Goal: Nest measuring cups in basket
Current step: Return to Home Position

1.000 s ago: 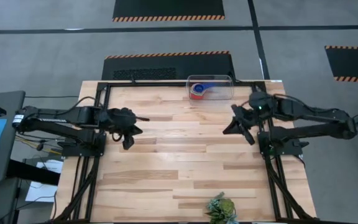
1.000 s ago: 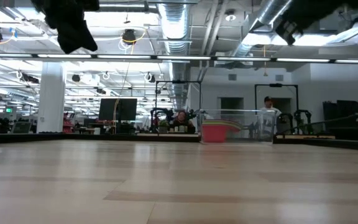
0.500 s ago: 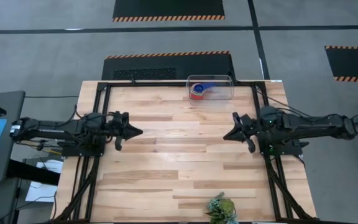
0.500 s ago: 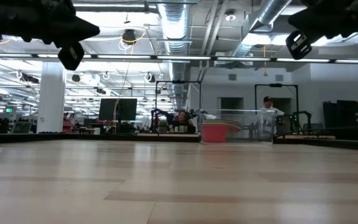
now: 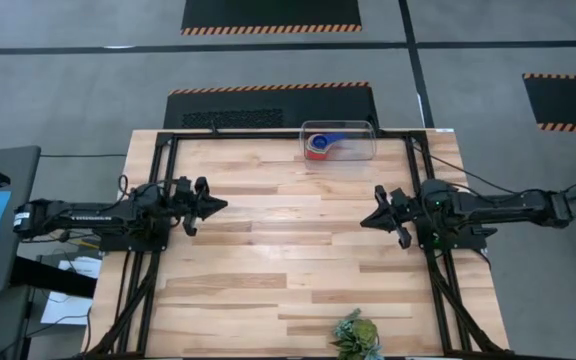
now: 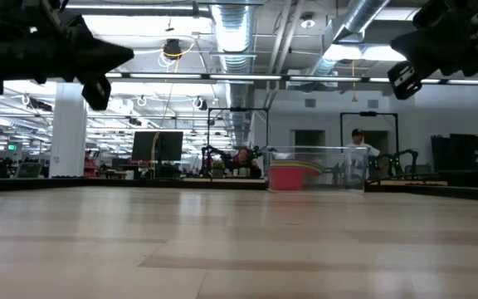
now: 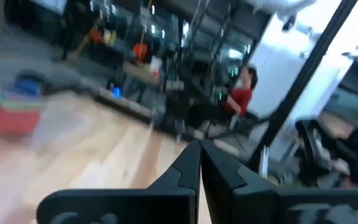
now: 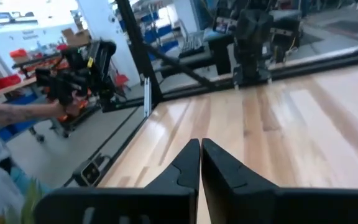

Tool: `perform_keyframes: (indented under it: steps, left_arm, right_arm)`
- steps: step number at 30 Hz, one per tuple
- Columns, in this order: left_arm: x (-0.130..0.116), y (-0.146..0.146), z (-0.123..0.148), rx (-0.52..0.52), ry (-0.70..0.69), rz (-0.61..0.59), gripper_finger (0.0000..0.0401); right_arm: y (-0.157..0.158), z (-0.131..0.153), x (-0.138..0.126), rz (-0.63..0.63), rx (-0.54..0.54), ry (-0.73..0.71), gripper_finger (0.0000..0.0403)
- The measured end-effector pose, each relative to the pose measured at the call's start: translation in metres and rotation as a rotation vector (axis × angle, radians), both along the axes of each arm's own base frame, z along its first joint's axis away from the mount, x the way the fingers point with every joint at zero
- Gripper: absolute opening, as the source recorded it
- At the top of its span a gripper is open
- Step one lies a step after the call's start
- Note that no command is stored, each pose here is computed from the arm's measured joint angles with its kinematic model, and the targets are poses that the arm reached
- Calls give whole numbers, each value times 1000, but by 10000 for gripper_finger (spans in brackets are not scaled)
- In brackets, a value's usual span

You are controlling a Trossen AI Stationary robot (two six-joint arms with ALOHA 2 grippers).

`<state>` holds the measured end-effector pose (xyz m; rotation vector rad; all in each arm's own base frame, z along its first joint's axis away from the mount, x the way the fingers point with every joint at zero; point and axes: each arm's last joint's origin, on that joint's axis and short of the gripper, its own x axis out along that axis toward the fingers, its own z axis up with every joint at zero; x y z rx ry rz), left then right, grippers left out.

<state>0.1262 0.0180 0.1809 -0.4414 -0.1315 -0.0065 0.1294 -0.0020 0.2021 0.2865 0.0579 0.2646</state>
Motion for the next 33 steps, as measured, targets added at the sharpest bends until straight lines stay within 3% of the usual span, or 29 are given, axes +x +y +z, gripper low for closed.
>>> perform_keyframes:
  steps: [9,12,18,23,28,33]
  left_arm:
    - [-1,5,1,52,-14,21,0]
    - [-1,6,1,70,-13,28,0]
    - [-1,6,1,40,-14,33,0]
    - [-2,6,2,29,-21,42,0]
    - [-2,7,1,11,-20,59,0]
    - [-2,7,1,8,-20,65,0]
  right_arm:
    - [-8,-5,-2,-60,-45,39,40]
    - [-12,-11,-3,-101,20,117,40]
    - [-20,-14,-4,-333,65,154,40]
    - [-16,-15,-3,-298,62,143,40]
    - [-5,-38,-5,-209,110,51,40]
    - [0,-34,-6,-200,73,1,40]
